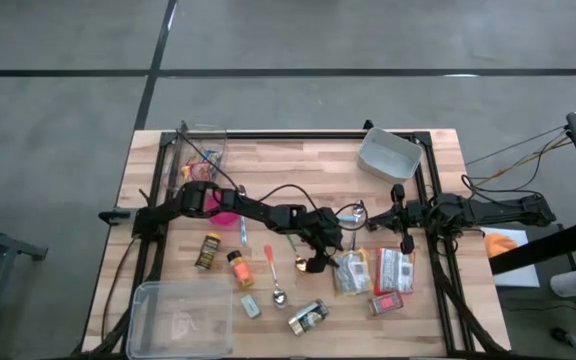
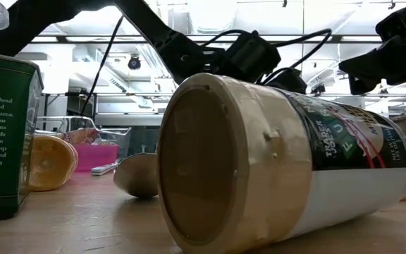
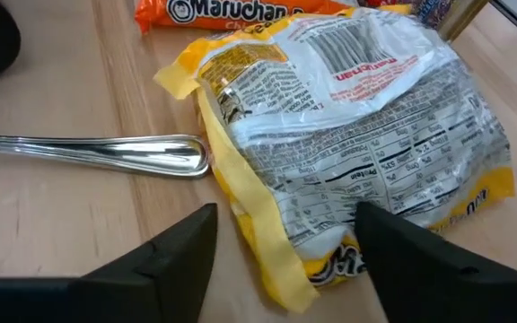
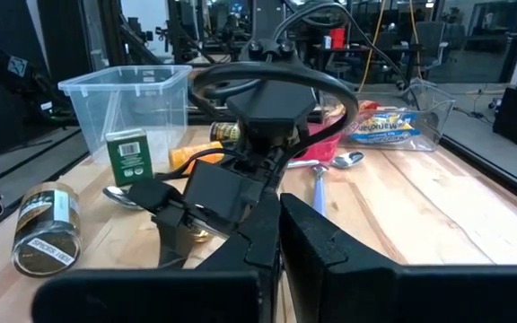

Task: Pick & Place Food Item
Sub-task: Put the yellow noodle pack into the clear bin

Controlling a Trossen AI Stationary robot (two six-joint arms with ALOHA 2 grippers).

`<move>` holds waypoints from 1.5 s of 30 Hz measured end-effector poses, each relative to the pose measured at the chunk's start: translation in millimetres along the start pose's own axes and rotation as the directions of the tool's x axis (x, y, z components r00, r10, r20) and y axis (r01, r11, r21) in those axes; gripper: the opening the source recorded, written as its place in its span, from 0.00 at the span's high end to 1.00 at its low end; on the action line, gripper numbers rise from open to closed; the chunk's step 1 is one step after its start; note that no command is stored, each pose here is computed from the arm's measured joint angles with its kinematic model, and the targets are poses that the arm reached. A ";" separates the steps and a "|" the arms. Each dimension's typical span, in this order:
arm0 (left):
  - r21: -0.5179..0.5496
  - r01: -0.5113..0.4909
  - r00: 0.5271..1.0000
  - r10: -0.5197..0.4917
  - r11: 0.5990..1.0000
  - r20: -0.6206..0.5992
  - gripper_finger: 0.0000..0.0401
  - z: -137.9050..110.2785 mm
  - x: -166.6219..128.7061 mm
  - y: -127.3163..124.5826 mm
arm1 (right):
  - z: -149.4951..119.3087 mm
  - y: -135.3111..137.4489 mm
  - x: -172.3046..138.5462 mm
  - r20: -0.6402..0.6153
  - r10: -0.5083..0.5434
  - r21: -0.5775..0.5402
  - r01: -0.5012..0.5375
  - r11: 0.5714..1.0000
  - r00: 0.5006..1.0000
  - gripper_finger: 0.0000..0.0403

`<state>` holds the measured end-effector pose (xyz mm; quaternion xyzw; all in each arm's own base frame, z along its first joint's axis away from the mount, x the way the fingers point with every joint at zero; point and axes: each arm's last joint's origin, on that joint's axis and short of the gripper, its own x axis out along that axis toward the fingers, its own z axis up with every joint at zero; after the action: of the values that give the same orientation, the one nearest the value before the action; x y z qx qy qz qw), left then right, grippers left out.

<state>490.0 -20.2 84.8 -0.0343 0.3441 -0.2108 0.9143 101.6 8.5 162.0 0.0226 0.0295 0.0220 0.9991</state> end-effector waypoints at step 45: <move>-0.117 -0.237 0.957 0.253 0.964 0.144 0.99 82.3 -119.8 -2.0 | -0.1 0.0 0.0 -0.001 0.000 0.000 0.000 1.000 1.000 0.98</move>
<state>461.4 20.2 221.5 -0.0531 0.2825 -0.0753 0.9548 101.7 8.5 161.9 0.0226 0.0298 0.0220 0.9991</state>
